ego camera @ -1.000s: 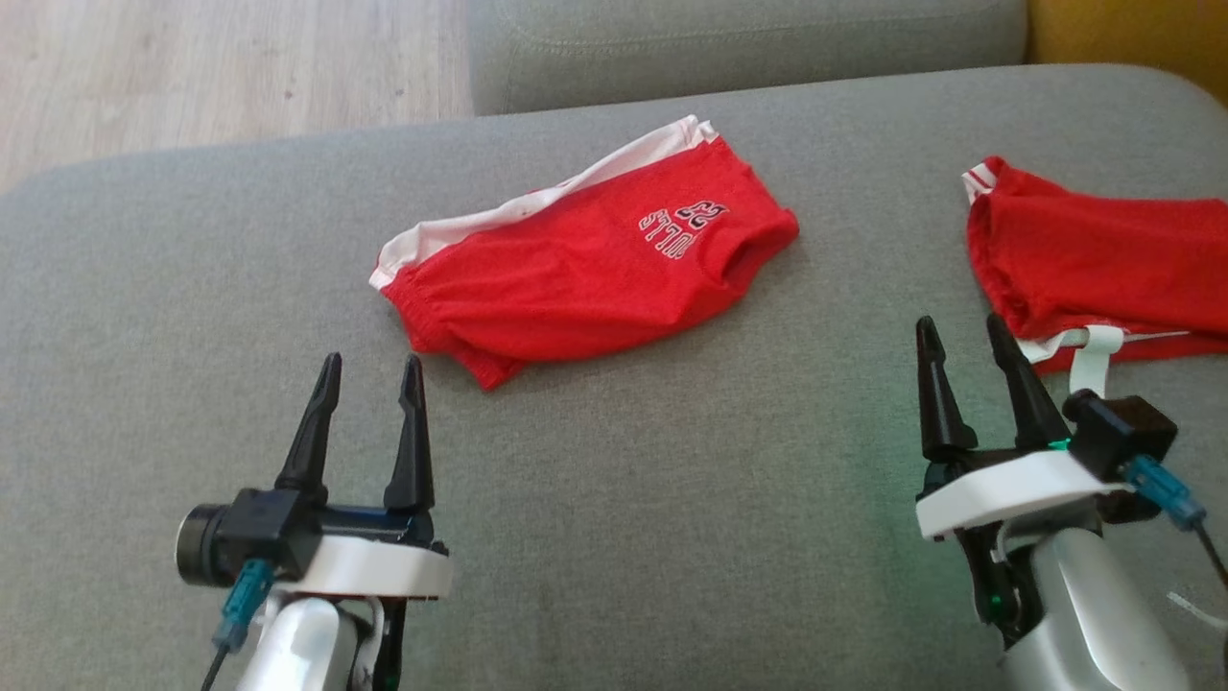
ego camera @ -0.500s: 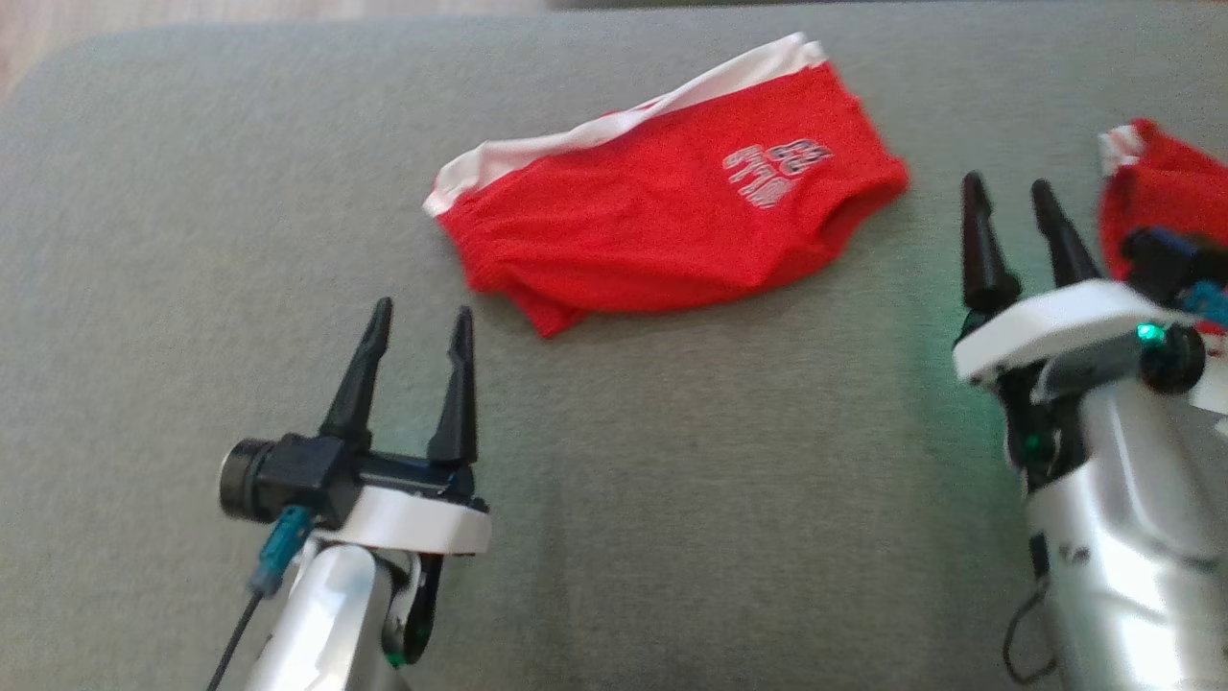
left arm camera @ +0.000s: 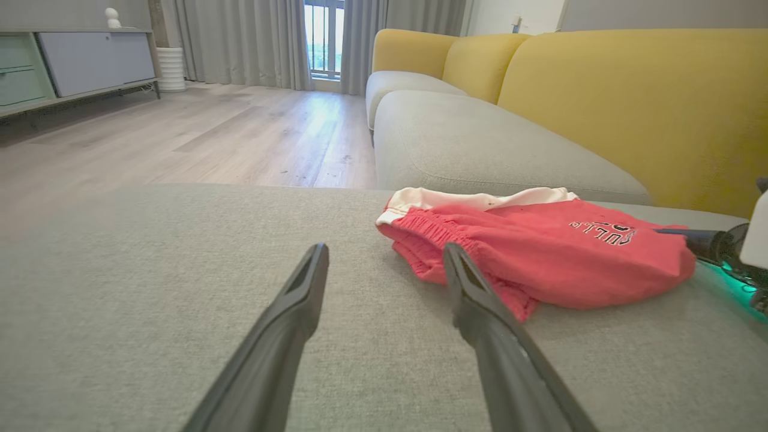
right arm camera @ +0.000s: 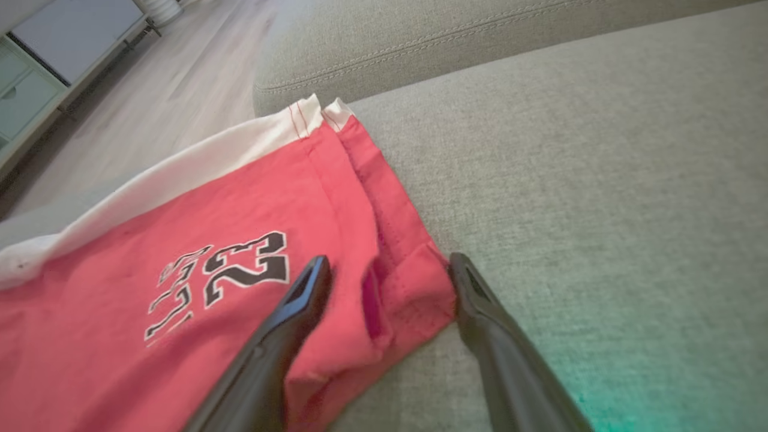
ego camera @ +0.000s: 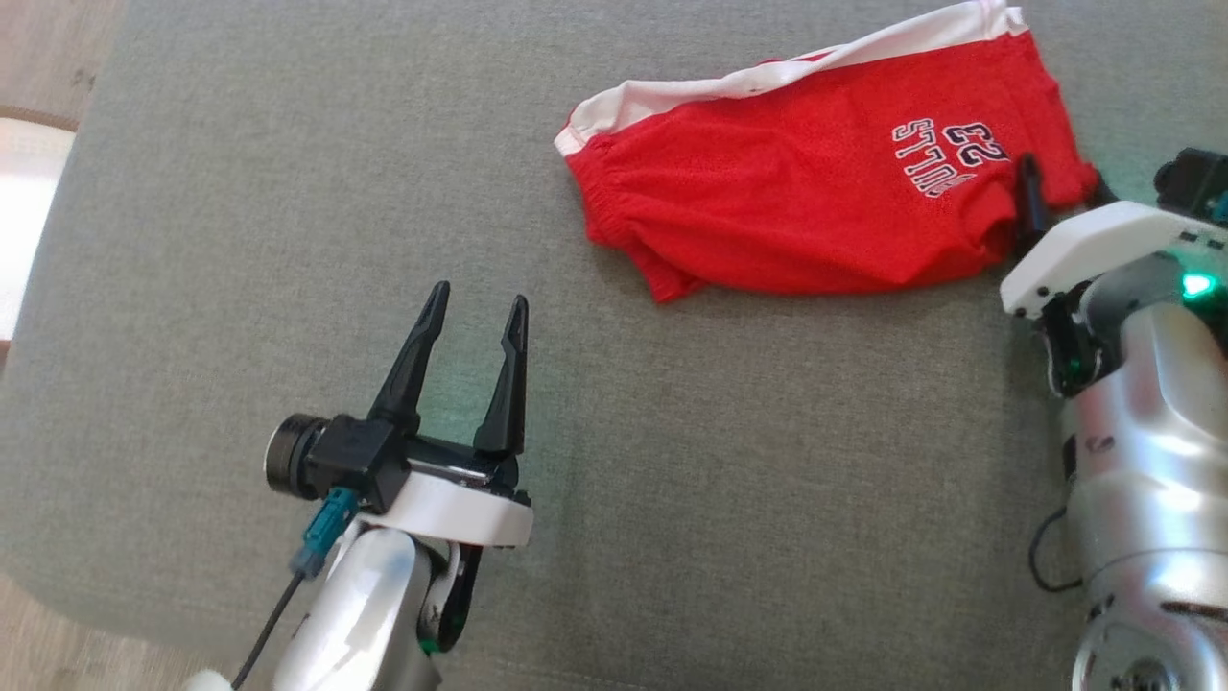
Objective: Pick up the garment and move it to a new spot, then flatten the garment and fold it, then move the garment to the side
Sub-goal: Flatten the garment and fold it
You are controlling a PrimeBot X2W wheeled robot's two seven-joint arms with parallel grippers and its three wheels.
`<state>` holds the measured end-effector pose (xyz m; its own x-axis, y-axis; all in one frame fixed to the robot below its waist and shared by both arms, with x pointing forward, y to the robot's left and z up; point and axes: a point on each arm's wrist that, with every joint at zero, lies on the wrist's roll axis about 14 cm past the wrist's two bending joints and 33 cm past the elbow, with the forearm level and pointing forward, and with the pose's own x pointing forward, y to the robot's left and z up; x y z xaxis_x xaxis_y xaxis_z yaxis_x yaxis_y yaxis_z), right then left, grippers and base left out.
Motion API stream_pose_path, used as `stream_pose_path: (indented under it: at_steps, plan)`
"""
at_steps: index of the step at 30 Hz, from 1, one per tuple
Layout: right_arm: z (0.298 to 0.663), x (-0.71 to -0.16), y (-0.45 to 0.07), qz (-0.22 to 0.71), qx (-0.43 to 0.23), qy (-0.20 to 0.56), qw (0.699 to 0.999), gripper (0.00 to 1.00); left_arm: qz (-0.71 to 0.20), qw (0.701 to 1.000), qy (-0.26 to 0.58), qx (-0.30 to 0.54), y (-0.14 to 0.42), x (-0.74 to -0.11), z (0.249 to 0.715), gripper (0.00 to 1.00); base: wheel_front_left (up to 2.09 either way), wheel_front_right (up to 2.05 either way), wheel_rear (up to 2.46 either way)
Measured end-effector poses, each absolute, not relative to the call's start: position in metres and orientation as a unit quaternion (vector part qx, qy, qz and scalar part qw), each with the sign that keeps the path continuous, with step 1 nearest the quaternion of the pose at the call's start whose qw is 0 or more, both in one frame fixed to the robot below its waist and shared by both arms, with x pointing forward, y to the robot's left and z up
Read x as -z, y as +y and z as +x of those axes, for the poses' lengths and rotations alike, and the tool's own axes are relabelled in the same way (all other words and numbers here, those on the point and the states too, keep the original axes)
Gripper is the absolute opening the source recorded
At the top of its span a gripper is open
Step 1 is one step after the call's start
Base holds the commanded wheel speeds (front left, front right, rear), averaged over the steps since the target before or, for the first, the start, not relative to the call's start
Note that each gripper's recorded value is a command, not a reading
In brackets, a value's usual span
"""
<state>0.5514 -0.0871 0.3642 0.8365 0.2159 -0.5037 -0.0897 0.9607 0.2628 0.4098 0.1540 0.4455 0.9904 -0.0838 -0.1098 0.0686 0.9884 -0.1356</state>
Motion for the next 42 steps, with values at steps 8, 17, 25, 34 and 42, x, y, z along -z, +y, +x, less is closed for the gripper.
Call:
stream_pose_path:
  at_steps: [8,17,25,34,42]
  plan:
    - [0.556,-0.36,-0.091,0.089,-0.075,0.291,0.95,1.0,-0.072,0.995,0.056,0.045,0.147,-0.447,0.412,1.0,0.0,0.0,0.0]
    - [0.553,-0.362,-0.085,0.08,-0.092,0.291,0.949,0.78,-0.077,0.994,0.054,0.058,0.137,-0.448,0.418,1.0,0.0,0.0,0.0]
    - [0.544,-0.366,-0.076,0.082,-0.109,0.281,0.95,0.0,-0.077,0.994,0.046,0.062,0.135,-0.454,0.418,1.0,0.0,0.0,0.0]
    - [0.544,-0.383,-0.096,0.111,-0.072,0.238,0.962,0.0,-0.079,0.995,0.03,0.054,0.14,-0.465,0.418,1.0,0.0,0.0,0.0]
    - [0.529,-0.387,-0.149,0.128,-0.005,0.216,0.968,0.0,-0.082,0.995,0.033,0.055,0.137,-0.464,0.408,1.0,0.0,0.0,0.0]
